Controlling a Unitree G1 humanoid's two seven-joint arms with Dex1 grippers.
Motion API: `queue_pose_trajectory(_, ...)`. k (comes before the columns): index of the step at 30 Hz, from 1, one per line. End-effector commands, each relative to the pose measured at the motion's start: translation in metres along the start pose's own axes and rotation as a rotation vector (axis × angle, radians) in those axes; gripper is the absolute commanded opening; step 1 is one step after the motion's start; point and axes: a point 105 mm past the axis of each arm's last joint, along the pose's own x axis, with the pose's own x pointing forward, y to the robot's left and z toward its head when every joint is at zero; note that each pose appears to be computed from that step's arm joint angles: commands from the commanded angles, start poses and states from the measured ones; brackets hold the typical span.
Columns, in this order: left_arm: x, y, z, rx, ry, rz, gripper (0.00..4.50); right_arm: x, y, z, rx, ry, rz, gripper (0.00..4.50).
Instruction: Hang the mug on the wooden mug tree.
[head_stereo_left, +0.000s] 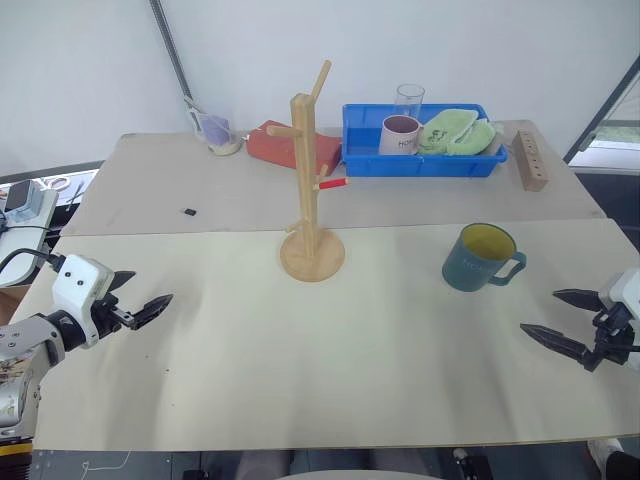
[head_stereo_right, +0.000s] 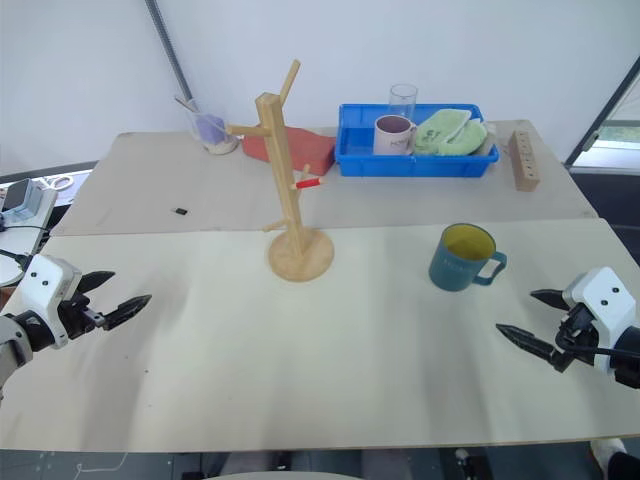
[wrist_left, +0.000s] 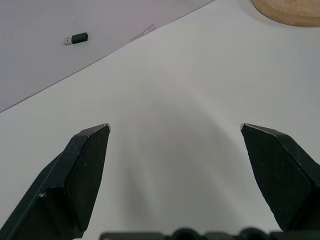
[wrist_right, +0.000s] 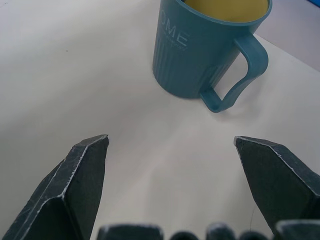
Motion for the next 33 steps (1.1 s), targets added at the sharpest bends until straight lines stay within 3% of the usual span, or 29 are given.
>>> queue_pose_trajectory(1, -0.002, 0.002, 0.014, 0.062, -0.038, 0.004, 4.5, 0.002, 0.0, 0.011, -0.044, -0.038, -0.015, 4.44)
queue_pose_trajectory(8, -0.008, -0.007, 0.024, 0.052, -0.121, -0.13, 4.5, 0.007, -0.006, 0.018, -0.022, -0.084, -0.08, 4.44)
queue_pose_trajectory(11, -0.007, -0.025, 0.028, 0.033, -0.131, -0.23, 4.5, 0.008, -0.005, 0.018, -0.017, -0.09, -0.096, 4.44)
queue_pose_trajectory(17, 0.006, -0.077, 0.06, 0.081, -0.203, -0.511, 4.5, 0.009, 0.0, 0.016, -0.027, -0.115, -0.174, 4.44)
queue_pose_trajectory(24, 0.009, -0.161, 0.129, 0.192, -0.394, -0.923, 4.5, 0.007, 0.003, 0.017, -0.004, -0.226, -0.448, 4.44)
queue_pose_trajectory(29, 0.015, -0.193, 0.155, 0.245, -0.482, -1.095, 4.5, 0.019, 0.009, 0.005, 0.159, -0.247, -0.643, 4.44)
queue_pose_trajectory(33, 0.024, -0.21, 0.162, 0.251, -0.516, -1.172, 4.5, 0.029, 0.008, -0.004, 0.253, -0.243, -0.695, 4.44)
